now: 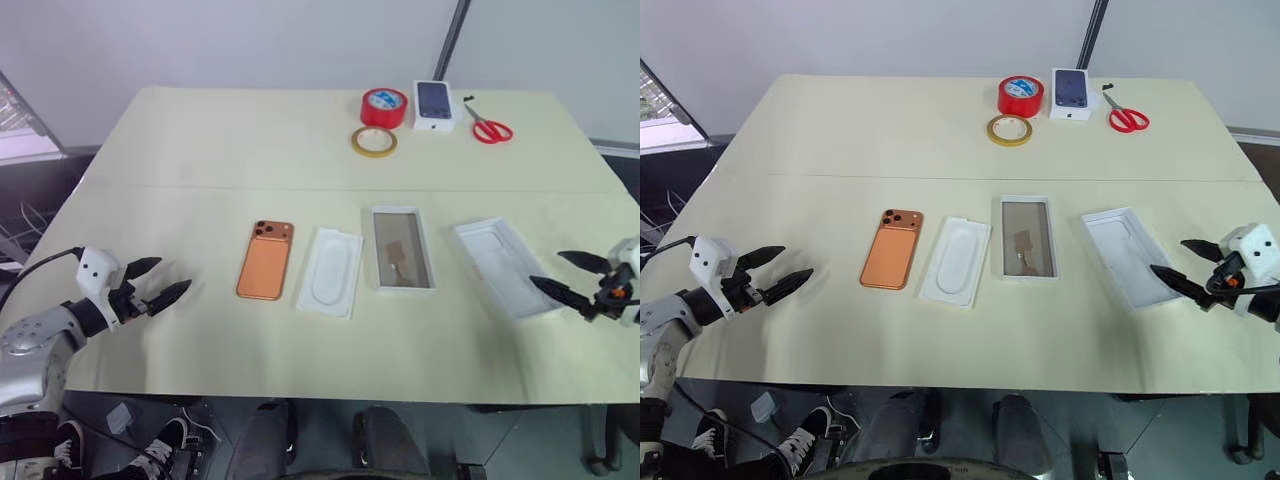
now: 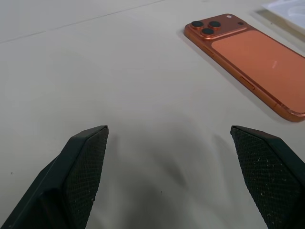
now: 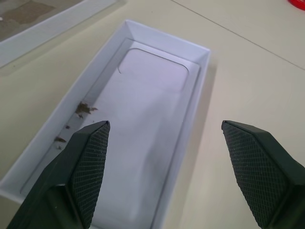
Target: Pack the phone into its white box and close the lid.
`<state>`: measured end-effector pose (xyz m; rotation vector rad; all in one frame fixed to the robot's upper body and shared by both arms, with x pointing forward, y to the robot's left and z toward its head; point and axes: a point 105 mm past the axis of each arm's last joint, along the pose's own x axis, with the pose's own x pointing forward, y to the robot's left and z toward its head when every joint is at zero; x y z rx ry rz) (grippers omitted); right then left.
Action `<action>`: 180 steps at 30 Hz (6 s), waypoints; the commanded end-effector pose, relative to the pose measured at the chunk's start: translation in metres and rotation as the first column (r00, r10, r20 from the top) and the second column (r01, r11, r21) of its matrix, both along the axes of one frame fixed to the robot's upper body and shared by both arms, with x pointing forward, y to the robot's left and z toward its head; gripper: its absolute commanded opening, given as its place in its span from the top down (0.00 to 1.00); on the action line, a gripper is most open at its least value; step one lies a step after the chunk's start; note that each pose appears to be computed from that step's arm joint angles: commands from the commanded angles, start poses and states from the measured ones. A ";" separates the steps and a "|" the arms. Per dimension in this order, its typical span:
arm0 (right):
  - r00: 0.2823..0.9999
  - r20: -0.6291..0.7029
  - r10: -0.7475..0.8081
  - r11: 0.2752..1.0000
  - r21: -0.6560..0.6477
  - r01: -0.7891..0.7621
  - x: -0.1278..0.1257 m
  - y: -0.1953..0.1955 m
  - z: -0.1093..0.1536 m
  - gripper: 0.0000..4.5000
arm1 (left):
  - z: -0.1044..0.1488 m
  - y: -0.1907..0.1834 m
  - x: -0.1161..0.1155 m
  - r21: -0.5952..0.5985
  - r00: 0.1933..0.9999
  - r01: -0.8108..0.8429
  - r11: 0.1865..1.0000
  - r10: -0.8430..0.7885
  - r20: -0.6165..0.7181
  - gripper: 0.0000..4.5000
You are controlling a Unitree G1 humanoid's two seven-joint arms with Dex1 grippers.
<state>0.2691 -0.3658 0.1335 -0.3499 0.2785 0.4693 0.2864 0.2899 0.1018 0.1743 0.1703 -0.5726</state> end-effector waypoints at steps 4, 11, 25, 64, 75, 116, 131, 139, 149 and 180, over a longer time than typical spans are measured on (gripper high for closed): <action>0.999 0.039 0.015 1.000 -0.003 -0.014 0.000 0.005 0.010 0.13 | 0.013 -0.005 0.006 0.022 0.998 0.029 0.999 -0.031 0.061 0.04; 0.998 0.041 0.039 0.999 0.006 -0.039 0.004 0.016 0.007 0.13 | 0.011 -0.008 0.011 0.050 0.997 0.047 0.998 -0.050 0.056 0.04; 0.998 0.041 0.055 0.998 0.026 -0.056 0.006 0.028 0.002 0.13 | 0.018 -0.010 0.028 0.063 0.997 0.059 0.996 -0.062 0.051 0.04; 0.811 0.014 0.586 0.807 -0.104 -0.581 0.018 0.172 0.018 0.13 | -0.006 -0.210 0.025 -0.338 0.759 0.193 0.921 -0.358 -0.544 0.04; 0.825 0.046 0.564 0.823 -0.114 -0.556 0.020 0.172 0.018 0.12 | -0.013 -0.232 0.028 -0.392 0.634 0.144 0.909 -0.389 -0.668 0.32; 0.693 -0.129 0.709 0.684 -0.111 -0.721 0.025 0.212 -0.033 0.99 | 0.058 -0.212 0.064 -0.574 0.841 -0.005 0.819 -0.306 -0.445 1.00; 0.748 -0.026 0.663 0.744 -0.091 -0.663 0.016 0.218 -0.006 0.25 | 0.047 -0.233 0.052 -0.599 0.800 0.004 0.800 -0.362 -0.479 1.00; 0.874 -0.025 0.485 0.859 -0.176 -0.481 0.024 0.149 0.006 0.25 | 0.036 -0.257 0.049 -0.610 0.781 -0.020 0.792 -0.369 -0.504 1.00; 0.878 0.026 0.479 0.857 -0.232 -0.461 0.032 0.151 0.006 0.24 | 0.028 -0.267 0.045 -0.591 0.763 -0.007 0.806 -0.378 -0.525 0.69; 0.841 0.051 0.538 0.801 -0.342 -0.491 0.084 0.247 -0.030 0.99 | 0.065 -0.146 0.060 -0.223 0.982 0.181 0.958 -0.165 0.089 0.11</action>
